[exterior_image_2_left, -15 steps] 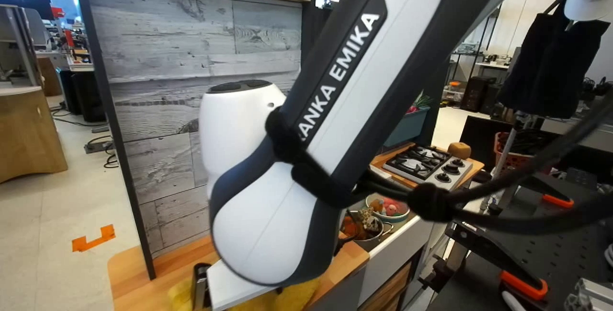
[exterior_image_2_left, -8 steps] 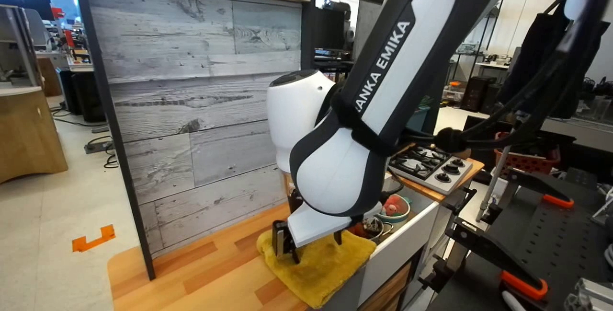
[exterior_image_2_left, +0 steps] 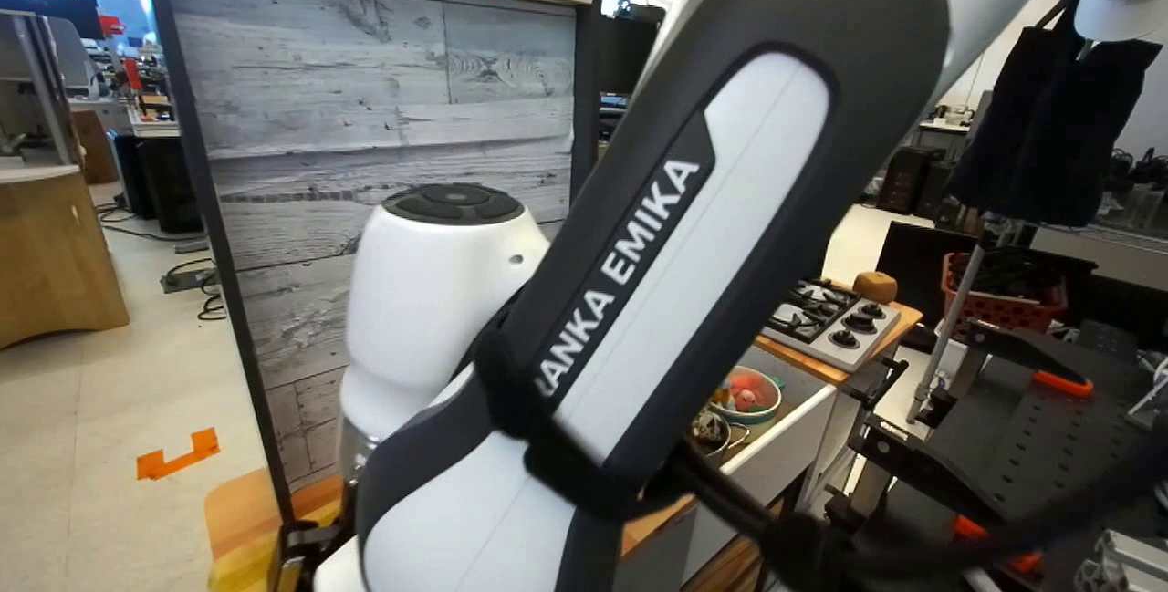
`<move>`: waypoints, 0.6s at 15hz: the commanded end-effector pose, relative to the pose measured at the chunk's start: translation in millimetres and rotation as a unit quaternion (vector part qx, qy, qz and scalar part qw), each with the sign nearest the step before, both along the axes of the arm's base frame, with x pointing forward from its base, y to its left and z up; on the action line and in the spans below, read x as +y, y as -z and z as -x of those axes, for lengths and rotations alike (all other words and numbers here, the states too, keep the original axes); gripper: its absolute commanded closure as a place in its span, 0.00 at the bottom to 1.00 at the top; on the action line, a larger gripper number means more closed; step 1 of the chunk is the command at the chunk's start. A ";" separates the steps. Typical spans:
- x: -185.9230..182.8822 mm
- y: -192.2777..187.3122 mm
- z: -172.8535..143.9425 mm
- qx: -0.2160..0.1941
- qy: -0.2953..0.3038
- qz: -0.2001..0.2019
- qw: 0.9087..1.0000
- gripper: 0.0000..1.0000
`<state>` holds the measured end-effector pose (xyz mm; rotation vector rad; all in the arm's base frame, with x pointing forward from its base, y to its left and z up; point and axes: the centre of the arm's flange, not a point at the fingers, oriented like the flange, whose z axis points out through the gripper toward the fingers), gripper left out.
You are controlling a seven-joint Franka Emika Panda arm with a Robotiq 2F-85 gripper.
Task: Pick up all the plush toys from the counter and the stove, then wipe the counter
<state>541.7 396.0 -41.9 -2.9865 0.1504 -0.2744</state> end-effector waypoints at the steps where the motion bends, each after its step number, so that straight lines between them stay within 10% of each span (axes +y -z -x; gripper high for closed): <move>1: 11.4 12.7 -8.7 -0.005 -0.015 0.019 1.000 0.00; 9: -154.1 -9.3 -44.9 -0.016 0.100 0.142 0.985 0.00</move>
